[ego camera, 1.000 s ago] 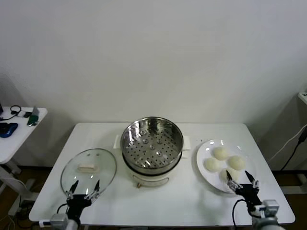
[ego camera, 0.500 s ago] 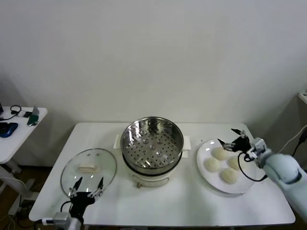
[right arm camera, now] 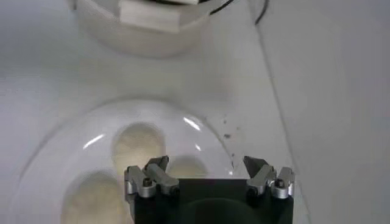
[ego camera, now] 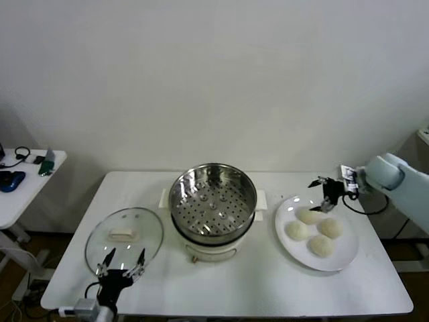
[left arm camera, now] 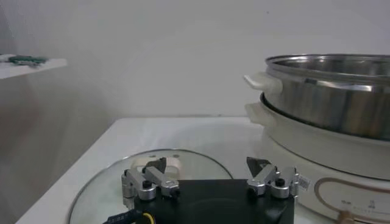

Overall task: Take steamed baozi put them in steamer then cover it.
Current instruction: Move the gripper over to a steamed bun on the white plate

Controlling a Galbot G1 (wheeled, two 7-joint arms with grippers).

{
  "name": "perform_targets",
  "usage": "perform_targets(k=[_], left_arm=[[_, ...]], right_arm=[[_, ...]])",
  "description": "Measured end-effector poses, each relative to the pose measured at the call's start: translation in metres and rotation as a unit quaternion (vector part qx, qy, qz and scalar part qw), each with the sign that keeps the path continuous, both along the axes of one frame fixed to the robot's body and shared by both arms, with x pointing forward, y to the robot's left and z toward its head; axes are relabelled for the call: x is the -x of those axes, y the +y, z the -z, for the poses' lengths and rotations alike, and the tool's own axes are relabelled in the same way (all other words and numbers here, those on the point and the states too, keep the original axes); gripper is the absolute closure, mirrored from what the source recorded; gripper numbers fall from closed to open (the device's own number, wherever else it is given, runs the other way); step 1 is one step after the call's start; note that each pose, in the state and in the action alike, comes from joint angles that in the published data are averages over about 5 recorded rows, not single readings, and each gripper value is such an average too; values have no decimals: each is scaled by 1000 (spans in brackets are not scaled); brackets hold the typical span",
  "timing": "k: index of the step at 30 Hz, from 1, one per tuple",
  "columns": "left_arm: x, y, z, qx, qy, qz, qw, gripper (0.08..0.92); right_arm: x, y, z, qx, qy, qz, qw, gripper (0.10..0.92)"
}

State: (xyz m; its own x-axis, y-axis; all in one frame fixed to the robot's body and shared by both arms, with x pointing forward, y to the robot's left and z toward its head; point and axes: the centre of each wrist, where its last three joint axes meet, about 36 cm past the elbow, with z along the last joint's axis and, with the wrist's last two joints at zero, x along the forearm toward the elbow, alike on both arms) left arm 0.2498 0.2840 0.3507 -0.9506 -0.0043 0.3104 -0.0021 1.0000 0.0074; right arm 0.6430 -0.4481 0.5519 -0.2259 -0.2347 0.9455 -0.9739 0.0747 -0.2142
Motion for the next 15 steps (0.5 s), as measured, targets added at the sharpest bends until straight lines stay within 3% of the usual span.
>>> perform_targets(k=[15], left_arm=[[0,1,8,2,5,-4,1000,177]], right_arm=[[-22,12,52,49,56,8,997,200]])
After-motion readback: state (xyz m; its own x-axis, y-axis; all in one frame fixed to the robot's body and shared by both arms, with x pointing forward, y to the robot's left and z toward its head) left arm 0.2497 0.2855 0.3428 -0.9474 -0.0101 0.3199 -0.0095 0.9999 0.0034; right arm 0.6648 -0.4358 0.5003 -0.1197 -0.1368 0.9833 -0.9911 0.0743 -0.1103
